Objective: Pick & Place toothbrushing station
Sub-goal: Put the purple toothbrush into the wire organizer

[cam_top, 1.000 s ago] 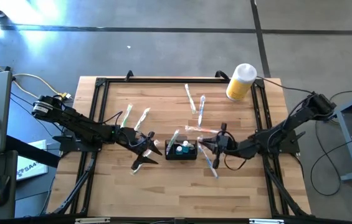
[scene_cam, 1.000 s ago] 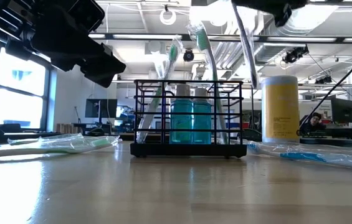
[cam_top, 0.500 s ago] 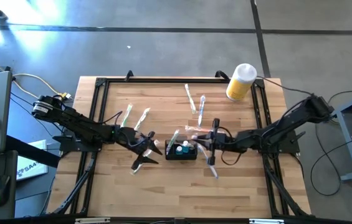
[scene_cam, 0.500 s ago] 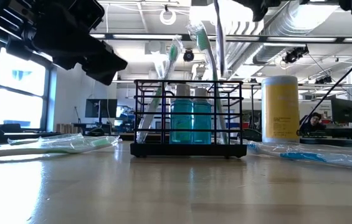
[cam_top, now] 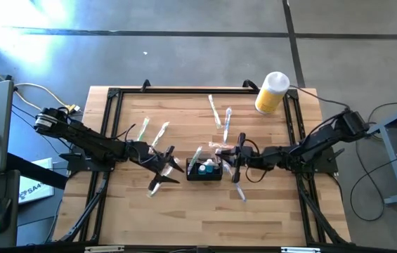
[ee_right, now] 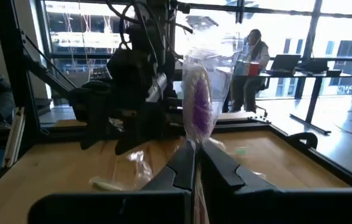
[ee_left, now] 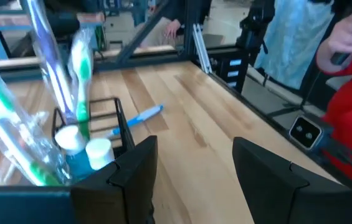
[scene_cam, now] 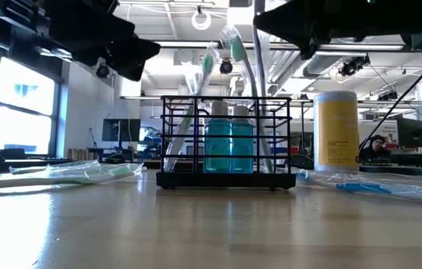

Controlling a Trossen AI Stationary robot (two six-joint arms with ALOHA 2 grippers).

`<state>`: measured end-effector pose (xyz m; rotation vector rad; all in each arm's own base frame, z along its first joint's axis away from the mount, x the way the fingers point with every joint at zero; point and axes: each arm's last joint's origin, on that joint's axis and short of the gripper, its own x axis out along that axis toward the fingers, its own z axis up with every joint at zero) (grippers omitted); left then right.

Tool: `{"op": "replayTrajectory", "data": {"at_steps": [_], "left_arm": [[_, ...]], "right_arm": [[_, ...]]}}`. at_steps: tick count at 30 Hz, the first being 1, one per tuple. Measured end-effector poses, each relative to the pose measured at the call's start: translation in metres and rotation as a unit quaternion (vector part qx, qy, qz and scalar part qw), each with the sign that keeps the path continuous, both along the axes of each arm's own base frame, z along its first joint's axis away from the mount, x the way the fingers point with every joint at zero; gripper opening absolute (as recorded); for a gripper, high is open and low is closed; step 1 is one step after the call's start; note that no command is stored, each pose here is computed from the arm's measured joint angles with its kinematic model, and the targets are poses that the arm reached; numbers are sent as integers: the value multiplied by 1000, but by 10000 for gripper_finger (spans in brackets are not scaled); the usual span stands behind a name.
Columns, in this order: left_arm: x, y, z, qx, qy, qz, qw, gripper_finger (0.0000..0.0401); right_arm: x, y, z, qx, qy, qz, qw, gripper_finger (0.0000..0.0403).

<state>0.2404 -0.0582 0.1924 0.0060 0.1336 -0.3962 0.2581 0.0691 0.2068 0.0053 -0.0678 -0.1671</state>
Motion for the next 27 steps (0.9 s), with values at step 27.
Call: {"op": "replayTrajectory", "data": {"at_steps": [27], "left_arm": [[0, 1, -6, -69, 56, 56, 994, 204]], "right_arm": [[13, -2, -51, 6, 2, -21, 1000, 4]]}}
